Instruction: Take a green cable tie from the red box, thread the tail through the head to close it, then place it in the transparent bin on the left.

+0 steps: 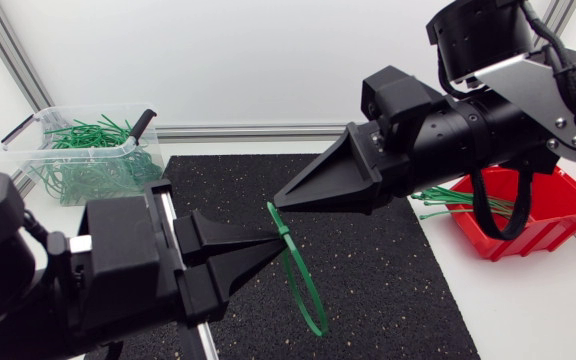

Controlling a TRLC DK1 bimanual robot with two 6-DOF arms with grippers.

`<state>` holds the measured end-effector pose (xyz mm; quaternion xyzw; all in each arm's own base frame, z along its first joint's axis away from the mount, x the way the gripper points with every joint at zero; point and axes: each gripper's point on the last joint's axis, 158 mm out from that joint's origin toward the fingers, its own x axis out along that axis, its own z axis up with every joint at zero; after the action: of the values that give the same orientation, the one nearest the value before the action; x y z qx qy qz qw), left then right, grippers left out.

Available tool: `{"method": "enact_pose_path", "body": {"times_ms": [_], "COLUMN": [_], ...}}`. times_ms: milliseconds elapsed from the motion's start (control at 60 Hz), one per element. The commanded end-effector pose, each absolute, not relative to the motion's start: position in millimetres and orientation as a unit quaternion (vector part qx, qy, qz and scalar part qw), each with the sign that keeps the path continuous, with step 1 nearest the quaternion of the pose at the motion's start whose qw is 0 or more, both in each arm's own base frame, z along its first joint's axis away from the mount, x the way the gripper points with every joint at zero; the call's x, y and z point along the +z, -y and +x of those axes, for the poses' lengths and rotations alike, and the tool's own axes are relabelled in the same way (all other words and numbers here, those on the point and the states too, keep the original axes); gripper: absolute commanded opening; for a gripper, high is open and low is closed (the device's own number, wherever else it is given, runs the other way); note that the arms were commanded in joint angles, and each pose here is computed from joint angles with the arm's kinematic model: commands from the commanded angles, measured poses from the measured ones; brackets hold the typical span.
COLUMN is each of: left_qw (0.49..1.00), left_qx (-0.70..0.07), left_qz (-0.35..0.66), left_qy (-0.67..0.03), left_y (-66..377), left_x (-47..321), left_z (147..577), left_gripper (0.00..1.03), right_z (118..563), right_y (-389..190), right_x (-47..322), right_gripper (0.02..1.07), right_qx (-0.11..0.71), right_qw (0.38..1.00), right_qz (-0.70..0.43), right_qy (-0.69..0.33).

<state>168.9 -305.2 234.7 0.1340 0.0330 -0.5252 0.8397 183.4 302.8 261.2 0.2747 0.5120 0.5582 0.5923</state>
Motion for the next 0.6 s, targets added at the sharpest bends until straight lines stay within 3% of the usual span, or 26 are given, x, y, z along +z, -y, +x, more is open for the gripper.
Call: {"method": "enact_pose_path", "body": {"times_ms": [0,583], "left_qw": [0.839,0.838], "left_qx": [-0.529,-0.53], "left_qz": [0.125,0.127], "left_qy": [-0.03,-0.032], "left_y": [308.2,308.0], "left_x": [240.9,239.2], "left_z": [168.3,167.5], "left_gripper": [0.04,0.04], "right_z": [177.0,166.6], "right_y": [-302.3,-310.5], "right_x": [247.0,237.0], "right_gripper": [0.24,0.23], "right_qx": [0.554,0.557], "right_qw": [0.585,0.576], "right_qz": [0.271,0.257], "right_qy": [-0.528,-0.54]}}
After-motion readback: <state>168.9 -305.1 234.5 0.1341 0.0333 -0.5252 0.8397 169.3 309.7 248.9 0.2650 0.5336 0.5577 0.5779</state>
